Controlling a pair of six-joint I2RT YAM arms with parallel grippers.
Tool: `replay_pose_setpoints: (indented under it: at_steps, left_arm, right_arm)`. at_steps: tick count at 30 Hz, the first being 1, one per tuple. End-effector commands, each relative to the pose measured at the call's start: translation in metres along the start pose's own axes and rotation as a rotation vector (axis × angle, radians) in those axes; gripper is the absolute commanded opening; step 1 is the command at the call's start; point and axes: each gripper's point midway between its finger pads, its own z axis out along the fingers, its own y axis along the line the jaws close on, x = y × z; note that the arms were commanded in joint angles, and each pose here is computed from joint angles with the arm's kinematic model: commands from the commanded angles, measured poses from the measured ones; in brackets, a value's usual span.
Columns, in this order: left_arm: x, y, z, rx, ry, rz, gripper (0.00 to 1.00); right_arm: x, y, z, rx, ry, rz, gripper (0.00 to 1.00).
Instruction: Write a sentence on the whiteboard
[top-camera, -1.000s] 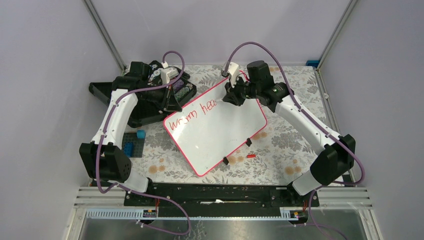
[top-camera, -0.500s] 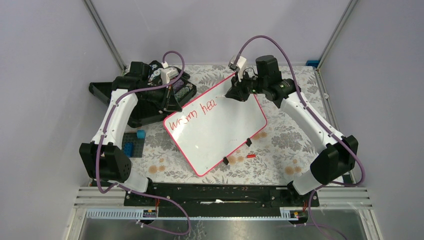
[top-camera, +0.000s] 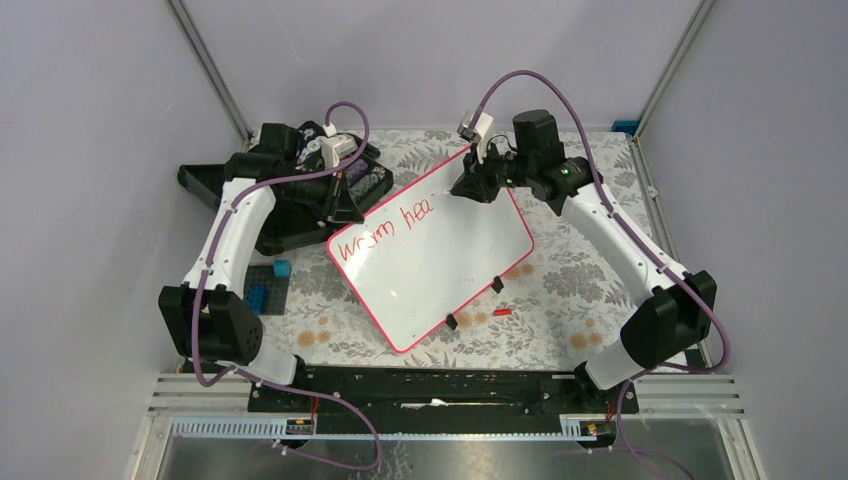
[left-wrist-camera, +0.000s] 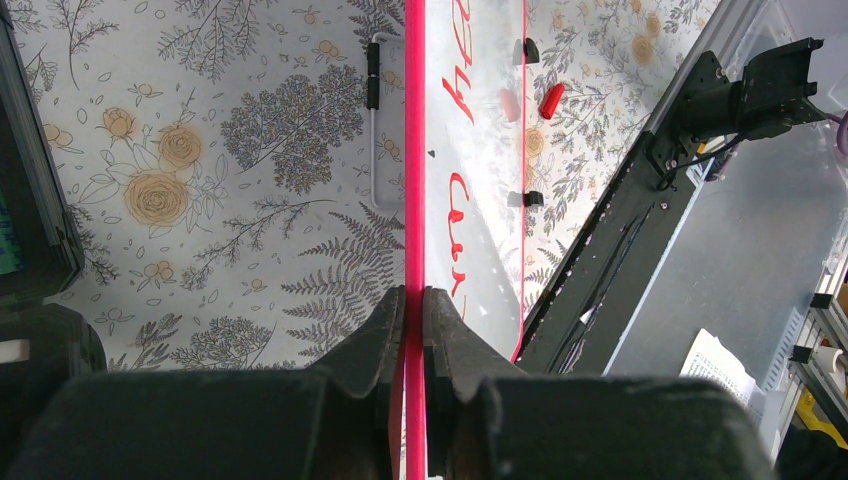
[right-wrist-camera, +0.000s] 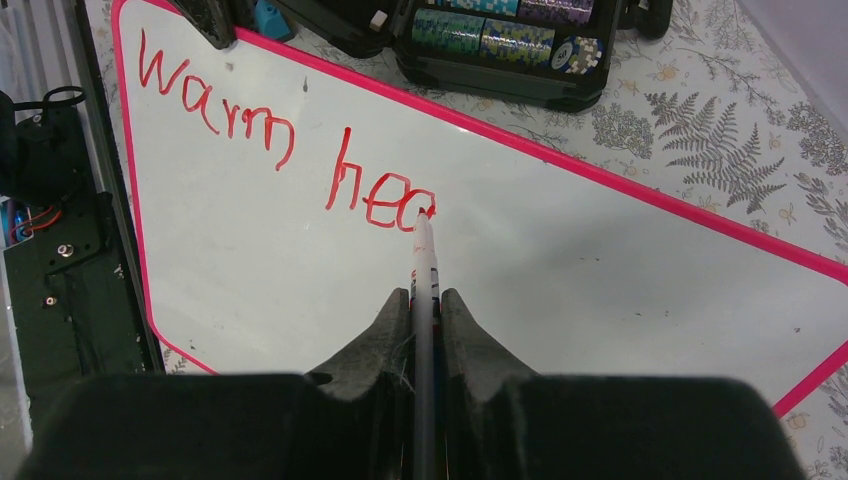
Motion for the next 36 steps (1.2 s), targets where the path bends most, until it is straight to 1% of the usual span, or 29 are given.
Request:
replay_pose_setpoints:
  at_steps: [1, 7, 21, 36]
  left_arm:
    - [0.003, -0.003, 0.006, 0.030, 0.010, 0.024, 0.00]
    - [0.003, -0.003, 0.006, 0.028, 0.011, 0.025, 0.00]
    - [0.004, -0.001, 0.007, 0.028, 0.014, 0.022, 0.00]
    - [0.006, -0.003, 0.008, 0.030, 0.018, 0.023, 0.00]
  right_arm:
    - [-0.014, -0.003, -0.001, -0.007, -0.035, -0.034, 0.00]
    - [-0.004, -0.006, 0.003, -0.001, -0.006, -0.030, 0.00]
    - [0.003, -0.012, 0.010, 0.009, 0.016, -0.021, 0.00]
    - [-0.004, -0.016, 0.016, 0.015, 0.006, -0.022, 0.00]
